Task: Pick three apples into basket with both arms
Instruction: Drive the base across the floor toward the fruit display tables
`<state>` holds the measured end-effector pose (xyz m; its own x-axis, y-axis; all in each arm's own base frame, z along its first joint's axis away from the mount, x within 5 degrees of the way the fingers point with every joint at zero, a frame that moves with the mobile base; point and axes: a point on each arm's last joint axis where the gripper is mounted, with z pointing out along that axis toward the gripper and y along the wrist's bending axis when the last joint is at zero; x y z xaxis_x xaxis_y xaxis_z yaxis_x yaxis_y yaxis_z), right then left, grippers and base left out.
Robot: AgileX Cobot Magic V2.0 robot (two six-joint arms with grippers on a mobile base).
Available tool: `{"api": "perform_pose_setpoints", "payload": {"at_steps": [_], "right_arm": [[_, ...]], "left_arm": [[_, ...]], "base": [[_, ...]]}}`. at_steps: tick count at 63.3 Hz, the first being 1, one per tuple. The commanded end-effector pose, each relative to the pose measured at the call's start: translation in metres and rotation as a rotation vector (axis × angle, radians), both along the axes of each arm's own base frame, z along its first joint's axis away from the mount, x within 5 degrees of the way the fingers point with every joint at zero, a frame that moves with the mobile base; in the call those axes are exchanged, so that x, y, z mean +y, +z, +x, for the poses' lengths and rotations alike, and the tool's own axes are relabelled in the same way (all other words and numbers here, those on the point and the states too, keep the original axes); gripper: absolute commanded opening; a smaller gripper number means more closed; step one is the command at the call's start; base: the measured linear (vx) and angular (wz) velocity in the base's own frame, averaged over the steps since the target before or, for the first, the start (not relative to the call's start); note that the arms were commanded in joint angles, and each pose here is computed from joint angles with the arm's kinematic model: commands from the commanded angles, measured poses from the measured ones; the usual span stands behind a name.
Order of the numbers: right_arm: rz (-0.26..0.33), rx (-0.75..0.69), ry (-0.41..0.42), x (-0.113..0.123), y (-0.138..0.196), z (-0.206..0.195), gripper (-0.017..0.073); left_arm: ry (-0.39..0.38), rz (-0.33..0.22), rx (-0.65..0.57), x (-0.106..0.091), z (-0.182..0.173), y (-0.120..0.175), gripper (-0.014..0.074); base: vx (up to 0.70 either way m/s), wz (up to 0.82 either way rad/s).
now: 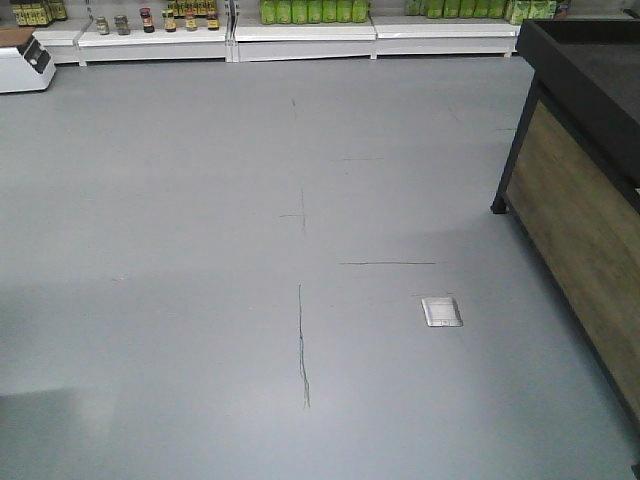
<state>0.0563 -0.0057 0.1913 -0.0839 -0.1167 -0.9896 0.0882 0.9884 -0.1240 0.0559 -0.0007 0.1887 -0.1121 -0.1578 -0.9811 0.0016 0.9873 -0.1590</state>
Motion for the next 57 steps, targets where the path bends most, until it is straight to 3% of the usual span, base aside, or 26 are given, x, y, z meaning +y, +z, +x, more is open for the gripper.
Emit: {"api": "perform_pose_setpoints", "payload": {"at_steps": [1, 57], "right_arm": [[-0.013, -0.082, 0.000, 0.0001, 0.0041, -0.0006, -0.0009], [-0.013, -0.082, 0.000, 0.0001, 0.0041, -0.0006, -0.0009]], "left_arm": [[-0.006, -0.010, -0.067, -0.0005, 0.0001, 0.0018, -0.0006], [-0.006, -0.010, -0.067, -0.0005, 0.0001, 0.0018, -0.0006]], "base": [[0.10, 0.08], [0.17, 0.04]]}}
